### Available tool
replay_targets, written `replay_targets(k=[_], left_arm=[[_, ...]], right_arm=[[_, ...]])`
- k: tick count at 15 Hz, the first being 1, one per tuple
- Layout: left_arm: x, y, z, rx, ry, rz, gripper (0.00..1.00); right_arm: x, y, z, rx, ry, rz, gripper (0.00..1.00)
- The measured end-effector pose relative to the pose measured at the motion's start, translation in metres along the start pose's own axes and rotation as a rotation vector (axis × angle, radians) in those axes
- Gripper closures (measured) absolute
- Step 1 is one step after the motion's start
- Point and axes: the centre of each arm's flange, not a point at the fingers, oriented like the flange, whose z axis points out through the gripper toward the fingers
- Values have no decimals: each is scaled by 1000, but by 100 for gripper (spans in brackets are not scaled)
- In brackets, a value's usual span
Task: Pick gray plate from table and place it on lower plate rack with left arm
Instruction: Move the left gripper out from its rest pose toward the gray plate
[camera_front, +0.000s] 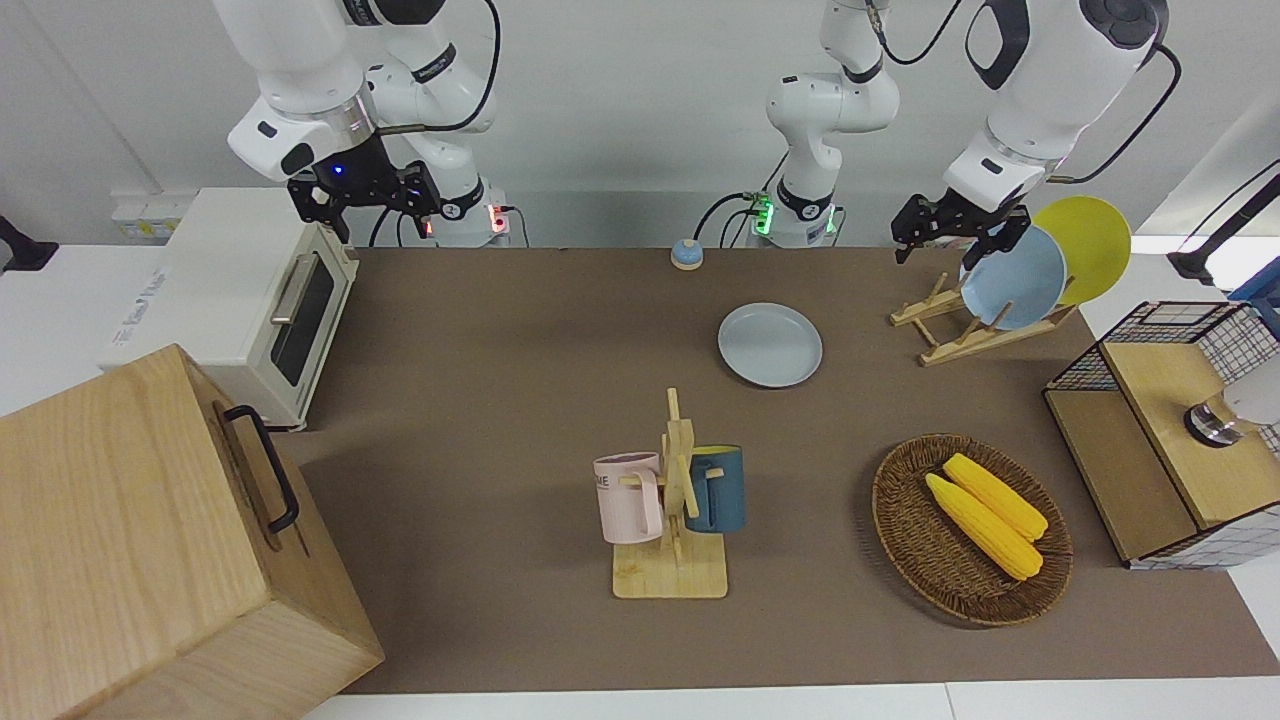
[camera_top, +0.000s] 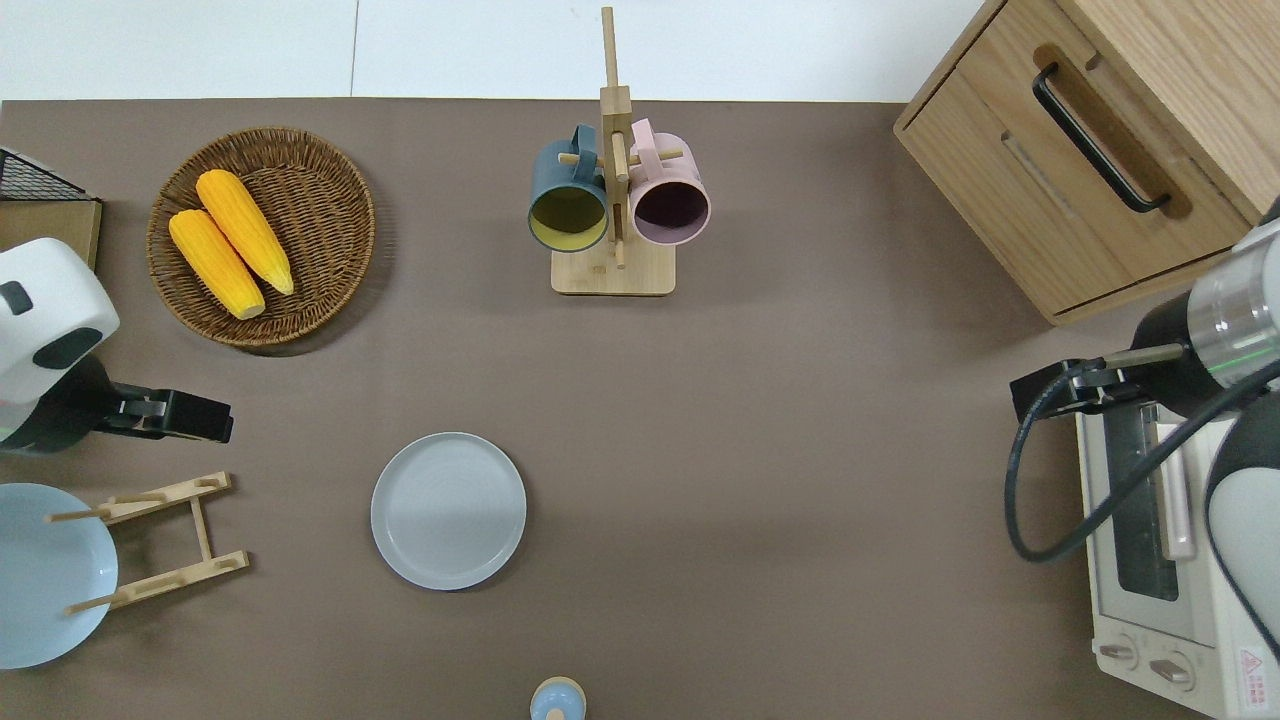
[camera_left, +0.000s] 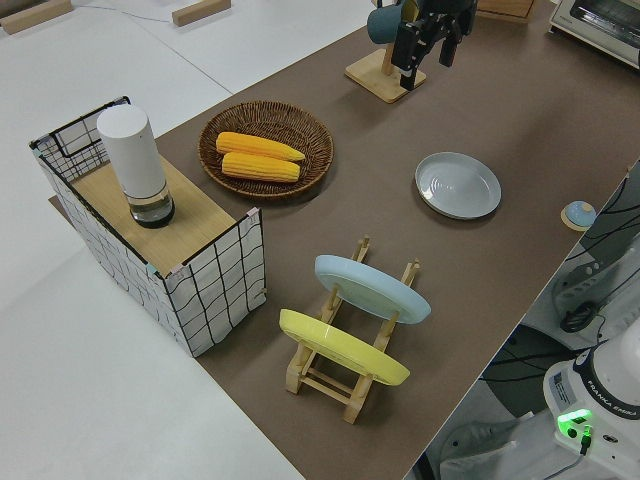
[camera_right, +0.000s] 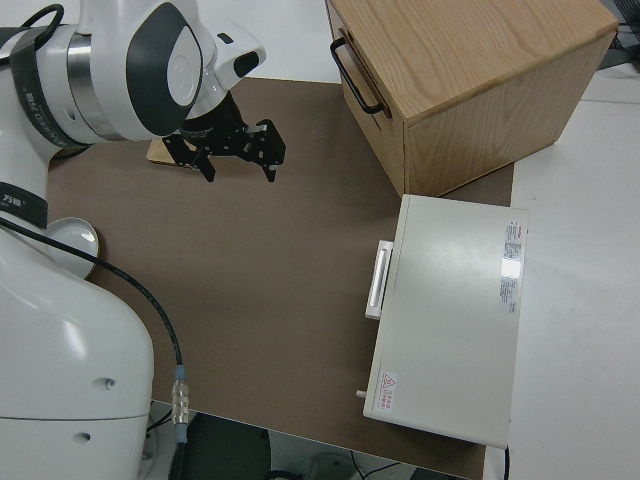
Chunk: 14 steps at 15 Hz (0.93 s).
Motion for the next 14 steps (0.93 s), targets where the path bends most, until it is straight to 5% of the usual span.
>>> replay_targets(k=[14], left_arm=[[0,7,10,-1,-29,-26,0]], right_arm=[[0,0,0,0,0,0,1]])
